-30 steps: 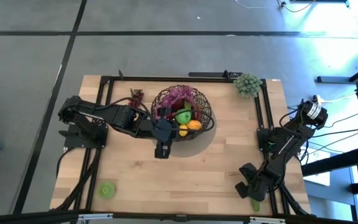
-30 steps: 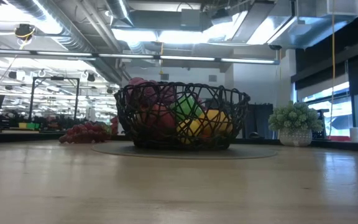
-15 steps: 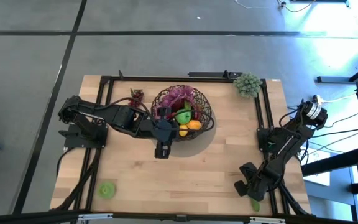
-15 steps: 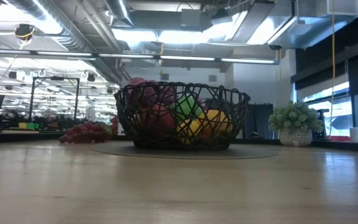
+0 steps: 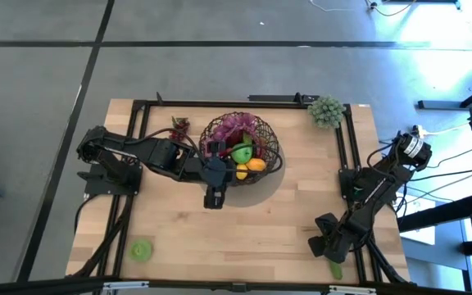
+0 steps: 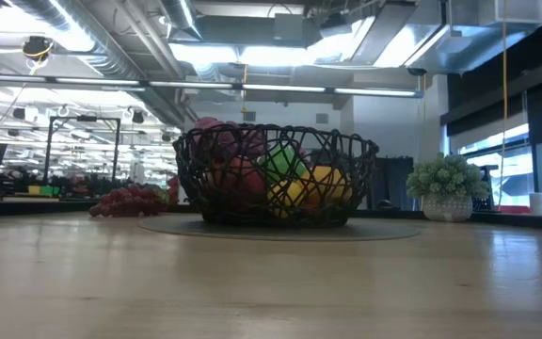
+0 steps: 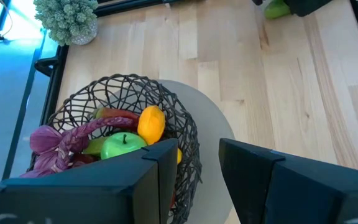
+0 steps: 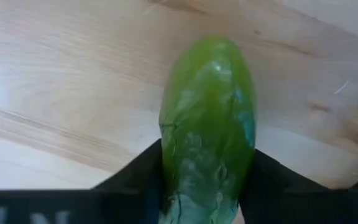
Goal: Build produce basket
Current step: Put the cucumber into the wire basket
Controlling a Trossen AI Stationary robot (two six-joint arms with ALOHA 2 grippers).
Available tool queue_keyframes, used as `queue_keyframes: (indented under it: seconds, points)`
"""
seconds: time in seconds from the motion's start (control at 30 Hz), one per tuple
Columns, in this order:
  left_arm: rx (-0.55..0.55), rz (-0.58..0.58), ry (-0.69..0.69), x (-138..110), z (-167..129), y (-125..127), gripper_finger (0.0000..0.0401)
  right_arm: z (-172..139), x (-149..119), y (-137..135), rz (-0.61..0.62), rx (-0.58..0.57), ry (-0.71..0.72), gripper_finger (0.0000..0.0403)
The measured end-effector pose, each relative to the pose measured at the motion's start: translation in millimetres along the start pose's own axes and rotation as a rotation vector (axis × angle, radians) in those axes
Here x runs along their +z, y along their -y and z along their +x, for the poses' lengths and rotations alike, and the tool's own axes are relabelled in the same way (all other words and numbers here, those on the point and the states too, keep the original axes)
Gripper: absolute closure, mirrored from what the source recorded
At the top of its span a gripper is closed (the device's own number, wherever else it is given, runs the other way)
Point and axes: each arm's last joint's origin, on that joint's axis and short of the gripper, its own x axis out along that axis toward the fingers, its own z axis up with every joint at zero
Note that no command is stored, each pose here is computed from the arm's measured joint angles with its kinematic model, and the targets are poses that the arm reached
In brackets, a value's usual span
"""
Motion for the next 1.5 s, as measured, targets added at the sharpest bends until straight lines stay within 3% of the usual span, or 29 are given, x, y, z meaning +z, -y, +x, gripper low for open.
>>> queue_keyframes:
  seconds: [0.1, 0.37, 0.67, 0.9, 1.1, 1.33, 1.5]
  points:
    - [0.000, 0.000, 0.000, 0, 0, 0, 0.0291, 0, 2, -1, 0.006, 0.006, 0.010, 0.0279]
    - [0.000, 0.000, 0.000, 0, 0, 0, 0.0291, -4, 4, -6, -0.023, -0.001, 0.003, 0.0279]
    - [0.000, 0.000, 0.000, 0, 0, 0, 0.0291, -32, -1, -36, -0.100, 0.044, 0.021, 0.0279]
    - [0.000, 0.000, 0.000, 0, 0, 0, 0.0291, -73, 7, -63, -0.163, 0.016, 0.060, 0.0279]
    - [-0.004, -0.018, 0.001, 0, -1, 2, 0.0291, -123, 24, -83, -0.251, -0.007, 0.179, 0.0279]
    - [-0.008, -0.053, 0.002, -1, -3, 6, 0.0291, -179, 54, -94, -0.350, -0.064, 0.380, 0.0279]
    - [-0.010, -0.086, 0.002, -1, -4, 9, 0.0291, -212, 86, -105, -0.433, -0.042, 0.518, 0.0279]
